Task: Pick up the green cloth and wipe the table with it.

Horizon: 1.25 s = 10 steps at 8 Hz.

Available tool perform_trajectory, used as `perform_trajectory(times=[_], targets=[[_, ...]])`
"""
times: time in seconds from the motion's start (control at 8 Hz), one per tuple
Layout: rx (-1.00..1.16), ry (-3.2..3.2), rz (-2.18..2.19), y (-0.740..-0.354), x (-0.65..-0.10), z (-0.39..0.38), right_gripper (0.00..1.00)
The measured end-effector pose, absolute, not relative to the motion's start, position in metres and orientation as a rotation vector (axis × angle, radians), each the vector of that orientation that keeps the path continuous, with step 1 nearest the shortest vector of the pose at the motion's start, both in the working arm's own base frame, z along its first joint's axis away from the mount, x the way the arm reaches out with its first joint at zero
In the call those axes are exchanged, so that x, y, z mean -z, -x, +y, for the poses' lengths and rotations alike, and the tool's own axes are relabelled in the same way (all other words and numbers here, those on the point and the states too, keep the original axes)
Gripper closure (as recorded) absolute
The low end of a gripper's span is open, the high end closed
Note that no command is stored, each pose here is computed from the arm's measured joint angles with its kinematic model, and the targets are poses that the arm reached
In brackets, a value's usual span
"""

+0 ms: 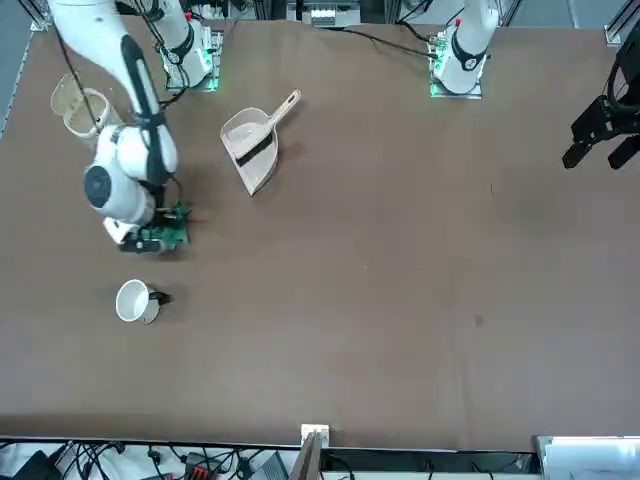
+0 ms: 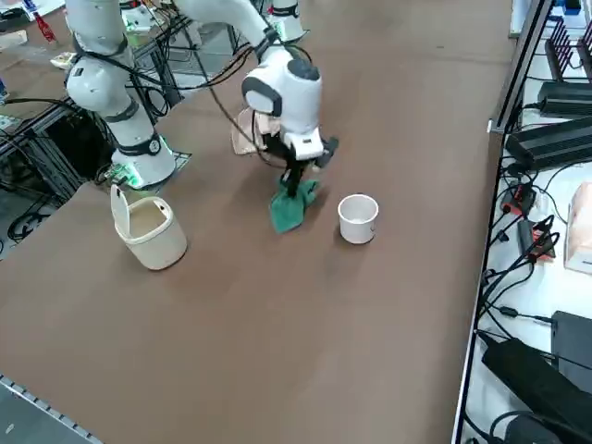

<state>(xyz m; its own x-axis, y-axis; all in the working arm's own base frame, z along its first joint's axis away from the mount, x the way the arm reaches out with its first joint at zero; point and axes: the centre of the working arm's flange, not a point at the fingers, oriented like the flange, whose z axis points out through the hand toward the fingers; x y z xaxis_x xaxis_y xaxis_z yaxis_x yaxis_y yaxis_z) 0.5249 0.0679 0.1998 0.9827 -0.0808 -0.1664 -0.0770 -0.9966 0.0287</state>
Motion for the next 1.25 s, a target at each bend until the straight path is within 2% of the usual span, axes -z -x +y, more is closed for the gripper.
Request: perform_trajectory(times=[0.38, 0.62, 0.88, 1.25], targets=[[0.248, -3.139, -0.299, -0.506, -0.211, 0.178, 0.93], [0.240, -3.140, -0.296, -0.505, -0.214, 0.187, 0.93], [0.248, -3.149, -0.219, -0.518, -0.214, 0.135, 0.93], [0.297, -3.169, -0.009, -0.528, -0.217, -0.004, 0.93]])
